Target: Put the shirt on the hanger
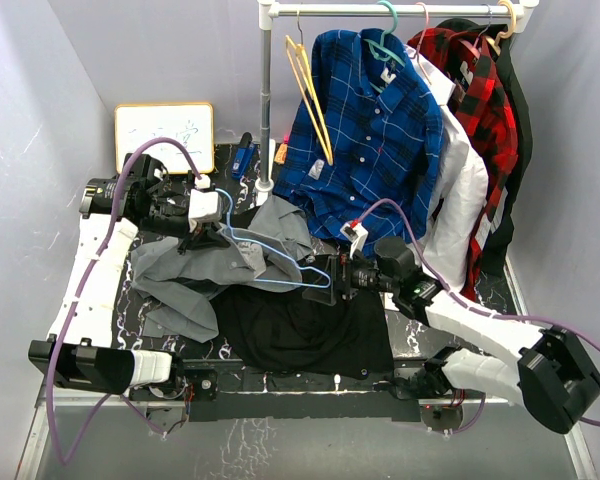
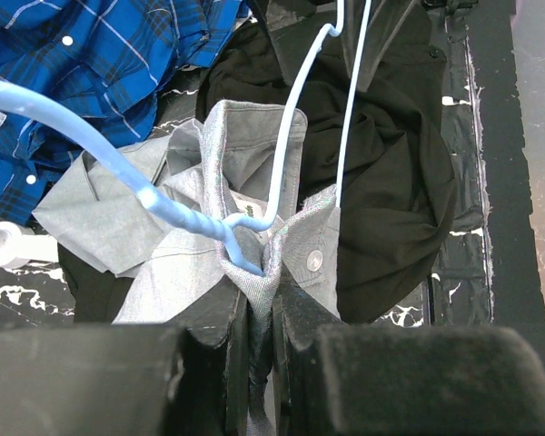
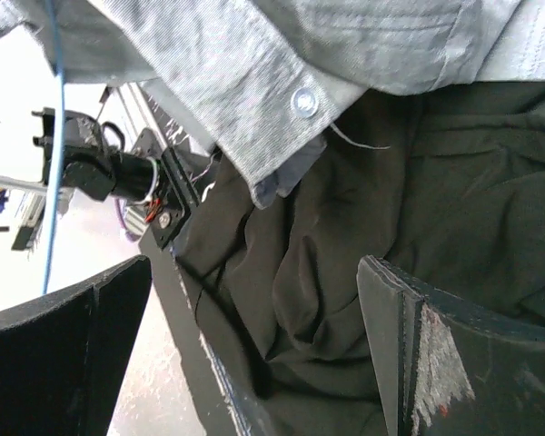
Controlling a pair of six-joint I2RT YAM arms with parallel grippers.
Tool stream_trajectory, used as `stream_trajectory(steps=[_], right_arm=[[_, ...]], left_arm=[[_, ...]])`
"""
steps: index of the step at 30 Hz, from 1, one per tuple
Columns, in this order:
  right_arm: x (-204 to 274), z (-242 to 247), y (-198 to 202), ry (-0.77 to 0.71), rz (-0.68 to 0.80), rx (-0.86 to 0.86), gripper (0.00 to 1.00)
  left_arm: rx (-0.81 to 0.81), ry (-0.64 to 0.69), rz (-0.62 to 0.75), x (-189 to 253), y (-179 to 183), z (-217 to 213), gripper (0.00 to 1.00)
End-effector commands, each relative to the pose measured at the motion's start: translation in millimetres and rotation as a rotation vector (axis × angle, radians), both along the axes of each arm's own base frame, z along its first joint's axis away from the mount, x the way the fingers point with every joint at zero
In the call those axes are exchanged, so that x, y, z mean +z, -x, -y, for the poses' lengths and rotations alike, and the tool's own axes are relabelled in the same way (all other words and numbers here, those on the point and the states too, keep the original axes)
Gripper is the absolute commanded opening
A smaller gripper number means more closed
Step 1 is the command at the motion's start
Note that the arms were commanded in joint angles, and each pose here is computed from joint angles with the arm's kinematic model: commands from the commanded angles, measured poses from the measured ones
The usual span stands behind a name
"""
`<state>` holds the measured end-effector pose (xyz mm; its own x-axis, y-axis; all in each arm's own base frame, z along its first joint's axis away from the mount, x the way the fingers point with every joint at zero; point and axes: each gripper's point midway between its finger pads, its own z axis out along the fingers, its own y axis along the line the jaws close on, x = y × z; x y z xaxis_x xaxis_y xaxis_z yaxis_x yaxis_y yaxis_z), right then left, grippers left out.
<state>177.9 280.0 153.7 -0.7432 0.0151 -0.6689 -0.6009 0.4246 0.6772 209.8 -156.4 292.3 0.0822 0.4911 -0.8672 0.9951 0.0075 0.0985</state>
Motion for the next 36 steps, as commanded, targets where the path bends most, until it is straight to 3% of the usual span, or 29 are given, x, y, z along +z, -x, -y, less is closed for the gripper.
stream_trajectory(steps=[1, 12, 17, 19, 24, 29, 30, 36], right_arm=[[26.9, -10.8, -34.4, -0.058, 0.134, -0.078, 0.95], [32.9, -33.5, -50.1, -0.161, 0.131, -0.075, 0.95], [30.3, -47.5, -55.1, -0.155, 0.125, -0.062, 0.89], [29.8, -50.2, -58.5, -0.161, 0.123, -0.068, 0.82], [41.0, -54.3, -68.5, -0.214, 0.131, -0.108, 0.52], [53.1, -61.8, -72.3, -0.273, 0.13, -0.1, 0.52], [54.4, -63.8, -73.2, -0.277, 0.126, -0.095, 0.48], [51.0, -64.4, -79.5, -0.263, 0.127, -0.116, 0.0]], left_arm=[[-0.023, 0.071, 0.029, 19.8, 5.6, 8.1, 0.0], [-0.023, 0.074, 0.024, 17.4, 4.0, 8.7, 0.0], [-0.022, 0.073, 0.017, 15.5, 3.7, 8.7, 0.0], [-0.023, 0.073, 0.014, 14.6, 4.0, 8.8, 0.0], [-0.024, 0.074, 0.008, 12.5, 4.1, 8.9, 0.0], [-0.024, 0.071, 0.008, 11.0, 1.9, 8.9, 0.0], [-0.024, 0.071, 0.005, 10.8, 2.0, 9.0, 0.0], [-0.025, 0.066, 0.005, 10.1, 1.8, 8.3, 0.0]])
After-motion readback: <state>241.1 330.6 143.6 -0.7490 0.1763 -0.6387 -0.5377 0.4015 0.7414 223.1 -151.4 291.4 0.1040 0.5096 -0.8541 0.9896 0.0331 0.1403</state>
